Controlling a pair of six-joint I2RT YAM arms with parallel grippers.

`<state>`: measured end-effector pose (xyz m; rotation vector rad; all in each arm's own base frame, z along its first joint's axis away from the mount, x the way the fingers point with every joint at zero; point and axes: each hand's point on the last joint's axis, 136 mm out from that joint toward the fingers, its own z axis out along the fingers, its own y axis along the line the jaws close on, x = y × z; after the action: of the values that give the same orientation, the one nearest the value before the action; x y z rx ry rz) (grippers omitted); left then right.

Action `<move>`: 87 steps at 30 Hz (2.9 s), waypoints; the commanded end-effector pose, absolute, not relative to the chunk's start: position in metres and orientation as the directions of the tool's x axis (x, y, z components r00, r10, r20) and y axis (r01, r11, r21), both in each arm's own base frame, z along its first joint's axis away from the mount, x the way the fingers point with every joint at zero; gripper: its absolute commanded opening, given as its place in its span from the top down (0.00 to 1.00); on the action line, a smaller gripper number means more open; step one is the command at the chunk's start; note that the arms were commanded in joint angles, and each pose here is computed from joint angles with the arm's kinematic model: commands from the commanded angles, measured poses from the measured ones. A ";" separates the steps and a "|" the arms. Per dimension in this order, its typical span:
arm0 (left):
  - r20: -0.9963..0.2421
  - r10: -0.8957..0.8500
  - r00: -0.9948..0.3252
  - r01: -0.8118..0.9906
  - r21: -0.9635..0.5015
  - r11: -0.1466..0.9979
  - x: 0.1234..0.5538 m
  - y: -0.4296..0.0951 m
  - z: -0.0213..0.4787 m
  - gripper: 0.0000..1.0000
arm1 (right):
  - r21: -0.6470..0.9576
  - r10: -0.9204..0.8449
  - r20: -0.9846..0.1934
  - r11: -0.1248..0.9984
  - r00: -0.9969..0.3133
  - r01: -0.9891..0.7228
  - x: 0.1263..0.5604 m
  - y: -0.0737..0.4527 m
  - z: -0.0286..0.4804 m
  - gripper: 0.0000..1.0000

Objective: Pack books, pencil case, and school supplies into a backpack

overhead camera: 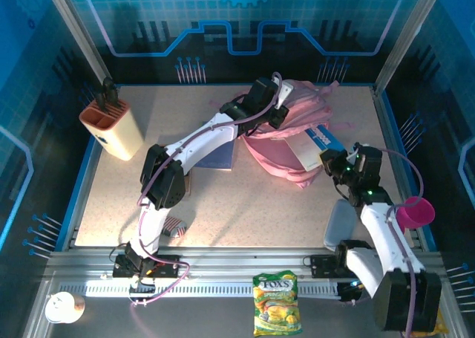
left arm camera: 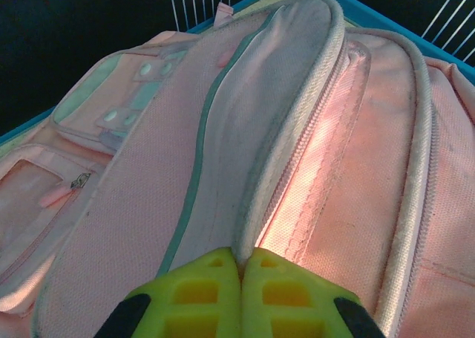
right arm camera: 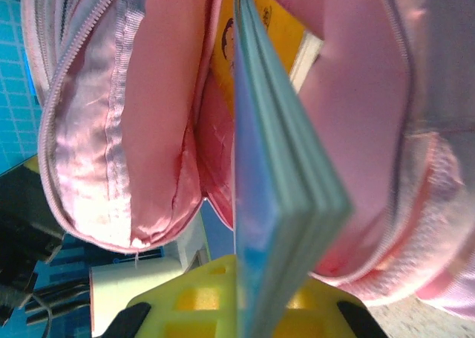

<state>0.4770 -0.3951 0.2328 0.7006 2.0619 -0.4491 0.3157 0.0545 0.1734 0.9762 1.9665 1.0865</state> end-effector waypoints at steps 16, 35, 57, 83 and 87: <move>-0.913 0.095 -0.396 0.602 -0.180 0.778 0.478 -0.395 0.309 1.00 | 0.845 0.896 -0.211 0.368 -0.391 0.387 0.440 0.078 0.112 0.92; -0.915 0.012 -0.402 0.554 -0.233 0.800 0.491 -0.377 0.317 1.00 | 0.905 0.849 -0.141 0.320 -0.509 0.282 0.500 0.121 0.105 0.48; -0.848 0.069 -0.526 0.556 -0.281 0.783 0.488 -0.376 0.252 1.00 | 0.623 0.776 -0.368 0.615 -0.512 0.484 0.305 0.046 0.101 0.30; -0.550 -0.170 -0.818 0.064 -0.381 0.922 0.439 -0.194 0.102 0.14 | 0.350 0.414 -0.715 0.910 -0.563 0.224 0.319 0.068 0.201 0.00; -0.509 -0.145 -0.849 0.045 -0.343 0.938 0.441 -0.185 0.085 0.07 | 0.340 0.367 -0.719 0.927 -0.591 0.162 0.329 0.088 0.204 0.00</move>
<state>0.4436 -0.1909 0.0995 -0.0698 2.4762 -0.5139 0.3164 0.0792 0.1845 0.4407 2.2583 0.3023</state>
